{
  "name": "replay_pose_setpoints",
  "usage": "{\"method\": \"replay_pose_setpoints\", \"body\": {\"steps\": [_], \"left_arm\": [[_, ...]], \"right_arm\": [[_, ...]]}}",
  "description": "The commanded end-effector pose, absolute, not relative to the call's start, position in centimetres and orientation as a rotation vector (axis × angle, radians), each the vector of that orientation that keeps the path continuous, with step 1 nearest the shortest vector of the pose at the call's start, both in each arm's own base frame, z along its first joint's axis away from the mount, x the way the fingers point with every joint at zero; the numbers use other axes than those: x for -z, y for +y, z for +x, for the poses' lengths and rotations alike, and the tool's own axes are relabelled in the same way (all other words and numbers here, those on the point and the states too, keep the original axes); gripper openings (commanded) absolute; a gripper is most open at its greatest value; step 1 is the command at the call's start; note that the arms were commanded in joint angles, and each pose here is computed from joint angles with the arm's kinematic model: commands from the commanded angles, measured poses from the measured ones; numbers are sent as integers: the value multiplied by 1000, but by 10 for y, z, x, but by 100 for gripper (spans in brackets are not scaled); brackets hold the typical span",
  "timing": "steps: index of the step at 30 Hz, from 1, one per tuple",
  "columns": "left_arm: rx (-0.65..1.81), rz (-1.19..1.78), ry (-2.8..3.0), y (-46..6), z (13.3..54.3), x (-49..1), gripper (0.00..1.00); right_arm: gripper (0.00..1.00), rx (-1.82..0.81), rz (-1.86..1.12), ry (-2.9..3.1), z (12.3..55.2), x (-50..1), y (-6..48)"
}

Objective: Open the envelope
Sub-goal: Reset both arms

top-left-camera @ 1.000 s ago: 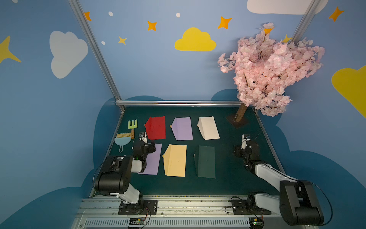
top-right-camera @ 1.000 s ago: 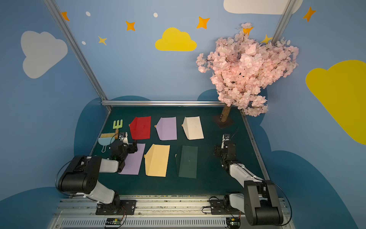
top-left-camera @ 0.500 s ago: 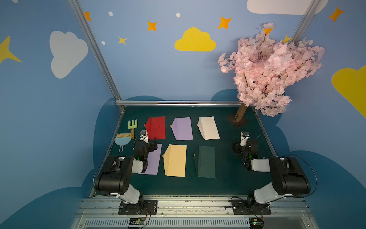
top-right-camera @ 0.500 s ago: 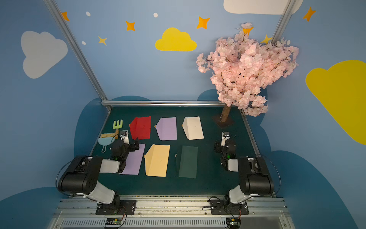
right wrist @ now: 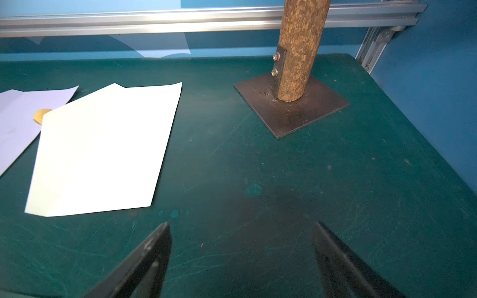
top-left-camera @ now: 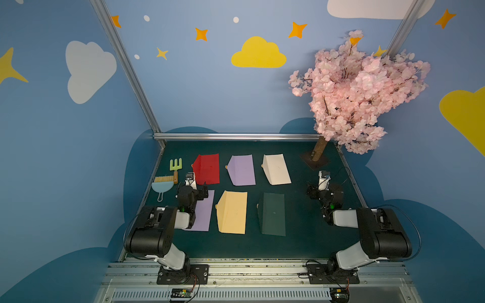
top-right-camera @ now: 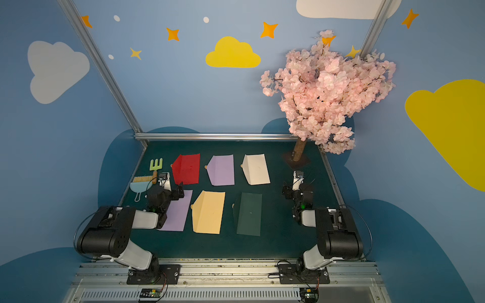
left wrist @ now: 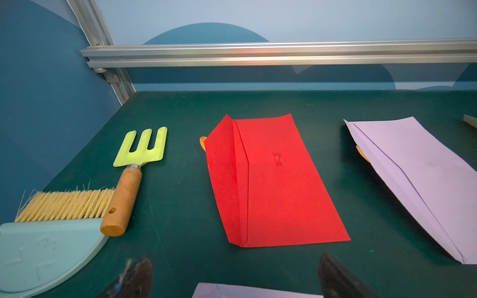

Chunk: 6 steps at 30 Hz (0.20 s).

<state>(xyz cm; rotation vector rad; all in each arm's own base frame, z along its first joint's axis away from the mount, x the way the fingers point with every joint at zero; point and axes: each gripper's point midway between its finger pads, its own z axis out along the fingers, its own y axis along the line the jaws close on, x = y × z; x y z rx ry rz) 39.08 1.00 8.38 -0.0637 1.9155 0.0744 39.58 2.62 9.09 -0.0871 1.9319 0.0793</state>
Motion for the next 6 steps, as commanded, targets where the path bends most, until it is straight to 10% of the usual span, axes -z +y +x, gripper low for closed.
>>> {"method": "replay_pose_setpoints", "body": {"steps": [1,6], "left_arm": [[-54,-70,1921,11,395,-84,100],[-55,-68,1912,11,394,-86,100]], "right_arm": [[87,-78,-98,1909,396,-93,26],[87,-77,-98,1907,396,-93,26]]}}
